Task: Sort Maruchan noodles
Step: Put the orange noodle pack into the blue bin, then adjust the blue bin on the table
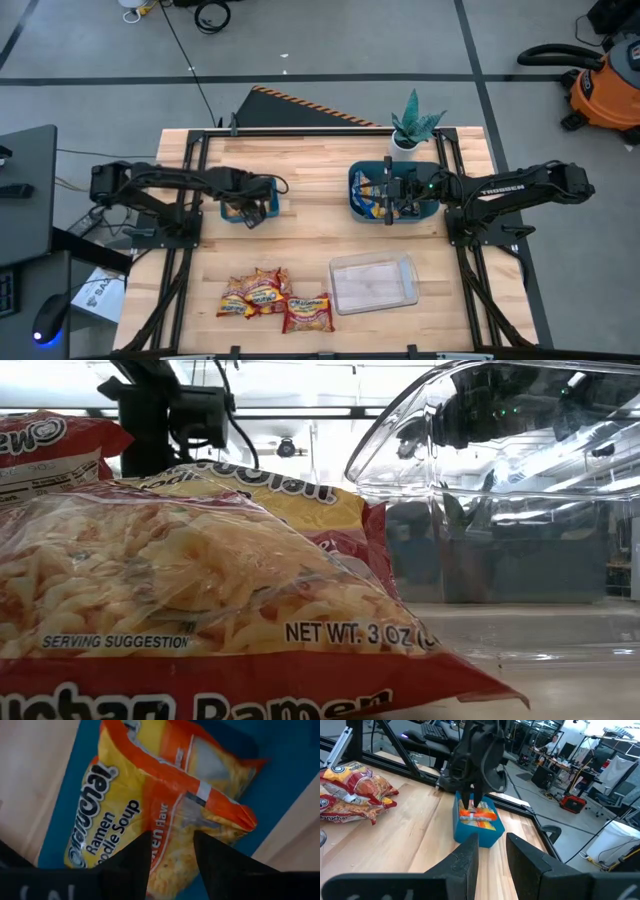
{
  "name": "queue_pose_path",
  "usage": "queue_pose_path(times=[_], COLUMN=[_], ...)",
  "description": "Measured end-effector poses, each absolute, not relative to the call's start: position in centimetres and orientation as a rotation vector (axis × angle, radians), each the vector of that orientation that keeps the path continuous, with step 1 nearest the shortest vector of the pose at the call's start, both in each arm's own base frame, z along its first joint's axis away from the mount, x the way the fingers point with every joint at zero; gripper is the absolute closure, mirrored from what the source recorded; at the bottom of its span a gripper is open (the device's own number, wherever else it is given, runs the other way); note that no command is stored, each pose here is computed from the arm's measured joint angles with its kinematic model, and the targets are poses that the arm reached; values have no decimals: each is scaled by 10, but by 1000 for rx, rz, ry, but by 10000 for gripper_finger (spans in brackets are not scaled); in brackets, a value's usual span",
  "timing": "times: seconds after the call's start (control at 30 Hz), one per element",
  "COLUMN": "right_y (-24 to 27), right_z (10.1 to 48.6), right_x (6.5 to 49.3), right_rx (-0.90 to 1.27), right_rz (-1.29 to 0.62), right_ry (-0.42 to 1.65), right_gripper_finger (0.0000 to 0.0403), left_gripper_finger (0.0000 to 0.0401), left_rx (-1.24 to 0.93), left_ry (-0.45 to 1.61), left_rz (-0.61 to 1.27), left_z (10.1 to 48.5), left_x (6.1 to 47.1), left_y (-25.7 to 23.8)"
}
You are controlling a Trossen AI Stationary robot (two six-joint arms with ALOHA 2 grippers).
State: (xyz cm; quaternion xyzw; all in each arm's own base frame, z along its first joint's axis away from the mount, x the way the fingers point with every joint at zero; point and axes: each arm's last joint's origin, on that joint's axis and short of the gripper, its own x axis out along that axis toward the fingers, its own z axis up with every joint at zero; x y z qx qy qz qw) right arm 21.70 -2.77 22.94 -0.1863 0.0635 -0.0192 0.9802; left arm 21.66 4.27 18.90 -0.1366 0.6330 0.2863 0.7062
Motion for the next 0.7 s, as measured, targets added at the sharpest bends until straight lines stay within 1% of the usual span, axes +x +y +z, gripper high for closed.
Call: queue_pose_path(times=[0.07, 0.13, 0.2, 0.27, 0.33, 0.4, 0.57, 0.7], right_y=[-28, -28, -28, -28, -28, -28, -28, -28], right_z=[229, 229, 229, 229, 229, 229, 228, 228], right_x=[217, 217, 217, 217, 217, 217, 217, 217], right_rx=[-375, -376, -376, -377, -376, -375, -370, -370], right_rz=[-39, -39, -40, -40, -40, -39, -37, -37], right_ry=[129, 128, 130, 129, 130, 133, 145, 144], right_gripper_finger=[298, 298, 298, 298, 298, 298, 298, 298], left_gripper_finger=[247, 247, 247, 247, 247, 247, 247, 247], left_rx=[-306, -303, -312, -336, -362, -365, -341, -249], left_ry=[1431, 1436, 1412, 1387, 1311, 1271, 1281, 1289], left_rz=[631, 629, 611, 568, 518, 491, 392, 398], left_z=[194, 208, 223, 229, 234, 234, 230, 230], left_x=[216, 214, 215, 218, 224, 228, 233, 231], left_y=[43, 43, 42, 39, 35, 28, 8, -5])
